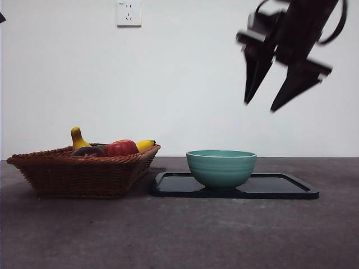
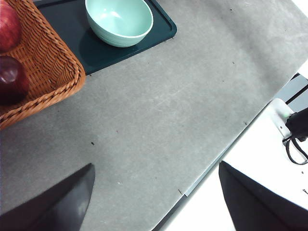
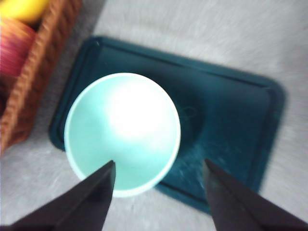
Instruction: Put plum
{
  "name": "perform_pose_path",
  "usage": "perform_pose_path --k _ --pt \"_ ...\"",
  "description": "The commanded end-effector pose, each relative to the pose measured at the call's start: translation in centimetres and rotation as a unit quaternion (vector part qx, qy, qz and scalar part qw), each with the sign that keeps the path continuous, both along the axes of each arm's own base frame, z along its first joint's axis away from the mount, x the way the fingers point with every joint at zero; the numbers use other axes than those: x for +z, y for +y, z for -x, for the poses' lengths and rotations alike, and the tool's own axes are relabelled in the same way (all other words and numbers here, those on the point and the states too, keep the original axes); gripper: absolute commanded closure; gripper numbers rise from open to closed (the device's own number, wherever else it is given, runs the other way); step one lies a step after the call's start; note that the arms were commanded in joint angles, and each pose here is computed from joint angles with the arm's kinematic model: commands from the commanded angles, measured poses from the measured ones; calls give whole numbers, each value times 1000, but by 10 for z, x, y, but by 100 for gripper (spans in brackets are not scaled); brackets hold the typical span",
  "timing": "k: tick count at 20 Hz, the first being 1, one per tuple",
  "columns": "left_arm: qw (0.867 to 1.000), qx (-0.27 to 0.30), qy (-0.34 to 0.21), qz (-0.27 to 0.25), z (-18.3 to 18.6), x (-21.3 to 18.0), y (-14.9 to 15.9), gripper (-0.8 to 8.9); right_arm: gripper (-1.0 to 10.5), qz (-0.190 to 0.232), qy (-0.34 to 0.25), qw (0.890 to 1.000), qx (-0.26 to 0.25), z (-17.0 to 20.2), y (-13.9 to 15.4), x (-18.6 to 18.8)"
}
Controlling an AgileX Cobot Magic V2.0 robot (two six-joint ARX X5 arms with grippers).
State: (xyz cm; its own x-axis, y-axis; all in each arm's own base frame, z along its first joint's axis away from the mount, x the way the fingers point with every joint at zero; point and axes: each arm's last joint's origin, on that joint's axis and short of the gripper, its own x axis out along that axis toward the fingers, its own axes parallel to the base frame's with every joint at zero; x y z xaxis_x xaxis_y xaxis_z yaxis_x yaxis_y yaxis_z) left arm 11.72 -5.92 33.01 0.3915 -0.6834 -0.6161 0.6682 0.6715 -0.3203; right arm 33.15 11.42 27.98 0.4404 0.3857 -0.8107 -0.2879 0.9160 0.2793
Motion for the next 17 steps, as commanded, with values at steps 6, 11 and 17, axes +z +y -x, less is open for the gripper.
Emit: perform_pose_path --k 6,11,17 --pt "1000 -8 -14 3 0 6 -1 411 662 8 34 999 9 -37 14 -56" --pt "1000 -7 -14 3 0 6 -1 411 721 14 50 999 8 -45 16 -76" --pt "1000 -6 -12 4 0 6 -1 411 879 18 49 999 6 -48 17 -83"
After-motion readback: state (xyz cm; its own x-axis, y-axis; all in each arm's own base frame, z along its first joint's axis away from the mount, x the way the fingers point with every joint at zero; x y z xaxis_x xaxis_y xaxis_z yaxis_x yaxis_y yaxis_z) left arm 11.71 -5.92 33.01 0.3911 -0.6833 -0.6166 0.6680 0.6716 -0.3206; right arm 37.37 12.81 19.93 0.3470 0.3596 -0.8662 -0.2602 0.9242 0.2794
